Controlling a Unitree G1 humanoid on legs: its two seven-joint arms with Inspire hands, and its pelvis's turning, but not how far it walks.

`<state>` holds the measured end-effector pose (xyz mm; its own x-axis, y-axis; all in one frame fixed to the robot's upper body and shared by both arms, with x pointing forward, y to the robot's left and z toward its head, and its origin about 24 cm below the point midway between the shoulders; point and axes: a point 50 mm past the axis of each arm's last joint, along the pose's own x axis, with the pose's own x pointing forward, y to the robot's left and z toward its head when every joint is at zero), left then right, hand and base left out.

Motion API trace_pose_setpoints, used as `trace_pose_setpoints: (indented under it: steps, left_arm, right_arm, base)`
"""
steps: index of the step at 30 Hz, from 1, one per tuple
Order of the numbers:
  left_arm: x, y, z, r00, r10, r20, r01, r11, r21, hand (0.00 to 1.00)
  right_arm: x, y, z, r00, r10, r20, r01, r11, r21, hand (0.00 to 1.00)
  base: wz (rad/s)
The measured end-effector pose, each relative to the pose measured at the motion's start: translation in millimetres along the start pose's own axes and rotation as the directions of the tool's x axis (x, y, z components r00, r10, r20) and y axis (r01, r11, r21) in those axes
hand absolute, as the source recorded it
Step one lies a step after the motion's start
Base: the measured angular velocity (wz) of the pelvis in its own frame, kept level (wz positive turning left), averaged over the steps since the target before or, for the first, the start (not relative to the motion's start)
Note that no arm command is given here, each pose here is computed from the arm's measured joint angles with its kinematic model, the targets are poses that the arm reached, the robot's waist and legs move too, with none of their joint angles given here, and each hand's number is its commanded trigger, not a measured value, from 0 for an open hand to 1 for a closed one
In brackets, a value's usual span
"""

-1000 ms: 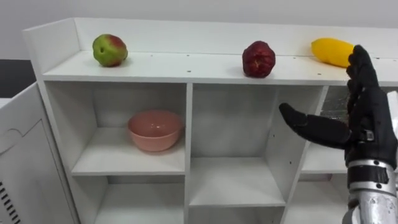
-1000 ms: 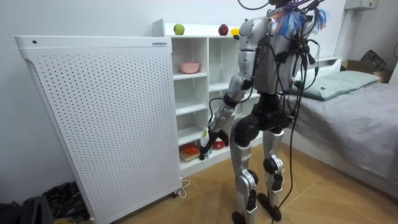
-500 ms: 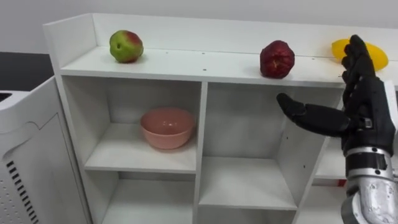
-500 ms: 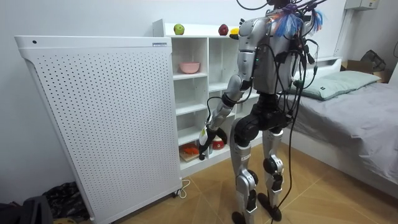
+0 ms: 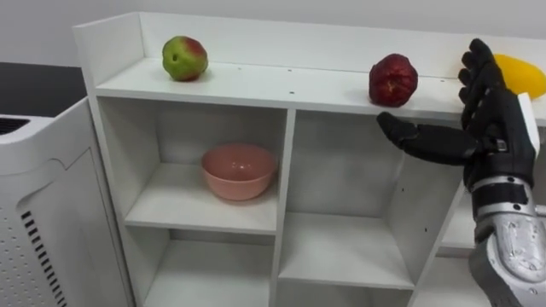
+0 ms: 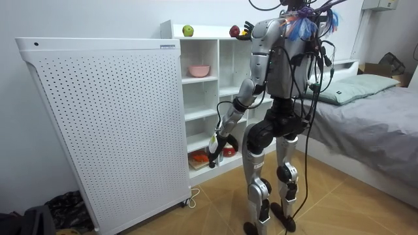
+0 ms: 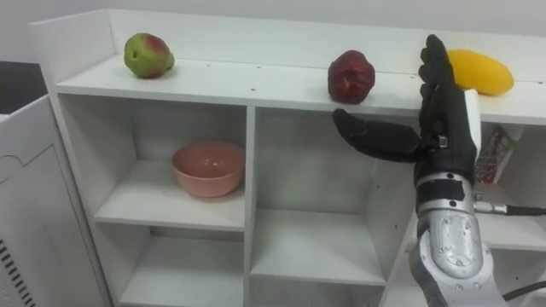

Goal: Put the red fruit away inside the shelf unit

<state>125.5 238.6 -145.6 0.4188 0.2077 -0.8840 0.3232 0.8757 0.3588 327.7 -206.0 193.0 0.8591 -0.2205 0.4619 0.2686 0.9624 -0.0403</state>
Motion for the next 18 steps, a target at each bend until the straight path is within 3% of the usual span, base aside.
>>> trace_pose_setpoints:
  steps: [18]
  left_arm:
    - [1.7,6.4,7,1.0,-0.024,-0.011,0.024,1.0,0.002,0.0]
  right_arm:
    - [13,9,6,0.996,0.084,-0.015,-0.085,0.996,-0.029,0.0]
  base:
    - [0.01]
